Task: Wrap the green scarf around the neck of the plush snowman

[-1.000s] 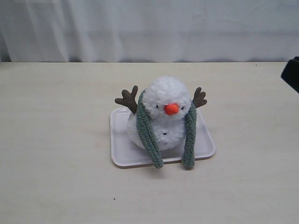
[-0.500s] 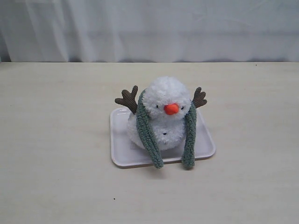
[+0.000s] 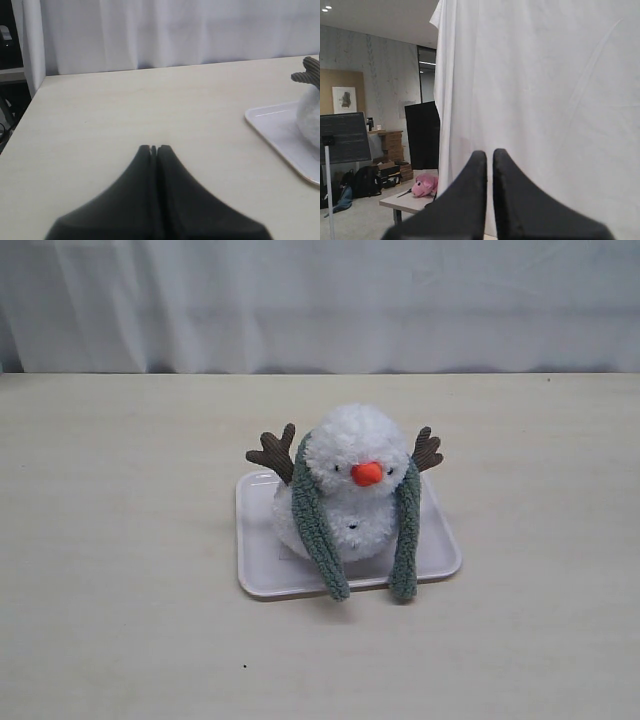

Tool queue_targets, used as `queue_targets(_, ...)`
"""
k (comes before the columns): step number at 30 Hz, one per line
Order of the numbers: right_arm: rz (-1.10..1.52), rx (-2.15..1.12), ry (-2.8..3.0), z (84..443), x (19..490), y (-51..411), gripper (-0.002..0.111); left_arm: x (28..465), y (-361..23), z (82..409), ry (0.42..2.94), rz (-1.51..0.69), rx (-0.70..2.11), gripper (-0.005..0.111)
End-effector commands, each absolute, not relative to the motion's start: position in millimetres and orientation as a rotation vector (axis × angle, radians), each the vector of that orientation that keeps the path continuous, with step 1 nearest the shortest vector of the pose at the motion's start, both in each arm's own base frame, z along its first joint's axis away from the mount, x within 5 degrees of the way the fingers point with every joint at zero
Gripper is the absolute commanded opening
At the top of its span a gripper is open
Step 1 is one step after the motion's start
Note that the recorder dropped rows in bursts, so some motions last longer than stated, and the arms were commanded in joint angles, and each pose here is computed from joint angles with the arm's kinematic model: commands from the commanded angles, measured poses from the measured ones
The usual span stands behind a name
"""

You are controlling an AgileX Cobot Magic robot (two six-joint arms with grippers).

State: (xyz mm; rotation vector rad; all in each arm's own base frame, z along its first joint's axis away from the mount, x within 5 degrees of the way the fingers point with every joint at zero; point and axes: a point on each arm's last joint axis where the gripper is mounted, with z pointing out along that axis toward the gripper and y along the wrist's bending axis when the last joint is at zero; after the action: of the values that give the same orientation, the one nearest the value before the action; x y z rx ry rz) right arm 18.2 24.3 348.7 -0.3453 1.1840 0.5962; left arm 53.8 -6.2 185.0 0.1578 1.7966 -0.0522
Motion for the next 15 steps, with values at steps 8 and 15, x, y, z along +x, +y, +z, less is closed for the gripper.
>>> queue_targets(8,0.587,-0.353,1.184,347.4,18.2,24.3,0.004,53.9,-6.2,185.2,1.787,-0.055,0.151,0.000)
queue_targets(15,0.587,-0.355,1.195,343.9,19.6,25.0,0.004,53.9,-6.2,185.2,1.787,-0.055,0.151,0.000)
